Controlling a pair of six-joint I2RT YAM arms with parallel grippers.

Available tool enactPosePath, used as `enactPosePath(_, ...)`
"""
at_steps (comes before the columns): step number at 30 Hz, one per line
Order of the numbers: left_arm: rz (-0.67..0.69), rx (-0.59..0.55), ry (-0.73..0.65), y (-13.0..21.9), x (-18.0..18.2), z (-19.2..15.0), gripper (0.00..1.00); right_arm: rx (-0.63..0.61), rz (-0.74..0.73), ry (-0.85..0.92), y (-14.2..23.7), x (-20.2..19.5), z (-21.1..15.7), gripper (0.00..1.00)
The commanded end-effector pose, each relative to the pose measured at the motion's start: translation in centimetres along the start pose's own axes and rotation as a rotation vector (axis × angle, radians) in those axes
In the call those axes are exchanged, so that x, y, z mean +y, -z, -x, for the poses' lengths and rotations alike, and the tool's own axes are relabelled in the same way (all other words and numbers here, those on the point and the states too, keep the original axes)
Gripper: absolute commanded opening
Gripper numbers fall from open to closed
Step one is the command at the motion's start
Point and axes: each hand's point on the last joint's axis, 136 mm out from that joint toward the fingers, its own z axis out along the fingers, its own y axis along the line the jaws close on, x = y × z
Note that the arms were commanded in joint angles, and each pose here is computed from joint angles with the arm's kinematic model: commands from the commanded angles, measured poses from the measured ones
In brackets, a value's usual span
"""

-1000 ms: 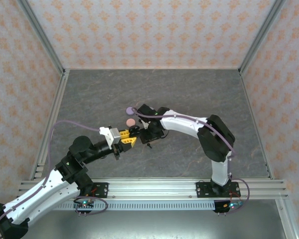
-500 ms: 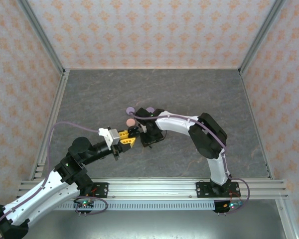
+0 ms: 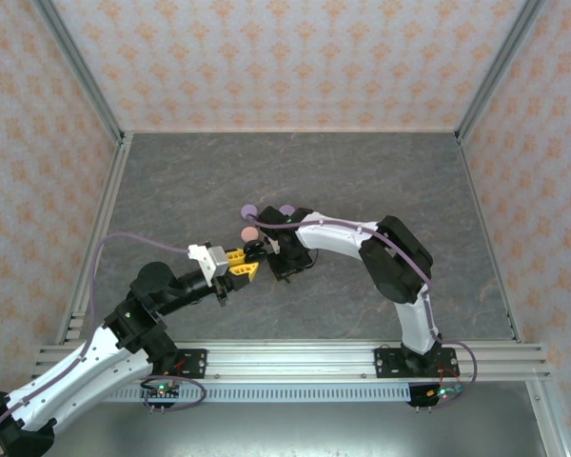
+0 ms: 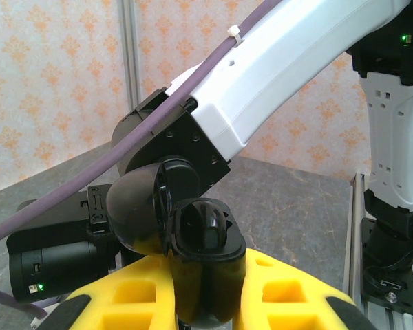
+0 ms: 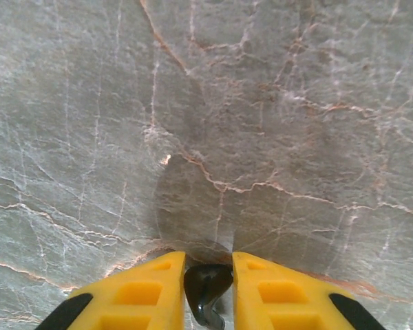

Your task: Insert the wireless bluetooth earbuds into the charging case

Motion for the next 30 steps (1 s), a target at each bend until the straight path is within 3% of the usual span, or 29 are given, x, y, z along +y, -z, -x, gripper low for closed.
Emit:
enactPosePath(1,0.014,-0.016,-0.02,0.1,0.1,0.4,0.0,-0.013,0.042,0.008,-0.5,1.2,-0.2,0.2)
enactPosePath(8,0.021,-0.011,-0.009,0.0,0.3,0.1,0.0,-0.196,0.081,-0.049,4.0,0.2,1.1,0.19)
enactPosePath(17,0.066,-0.025,0.024,-1.3,1.5,-0.6,0.0,-0.58,0.146,-0.128,16.2,-1.4,1.6,0.19)
enactPosePath(25,0.072,-0.01,0.059,-3.5,2.3,-1.2,0.0,-0.88,0.29,-0.129,26.7,0.0,0.0,0.18)
enactPosePath(30,0.08,-0.029,0.078,-4.6,2.8,-0.8,0.0,-0.995,0.346,-0.091,30.0,2.1,-0.9,0.18)
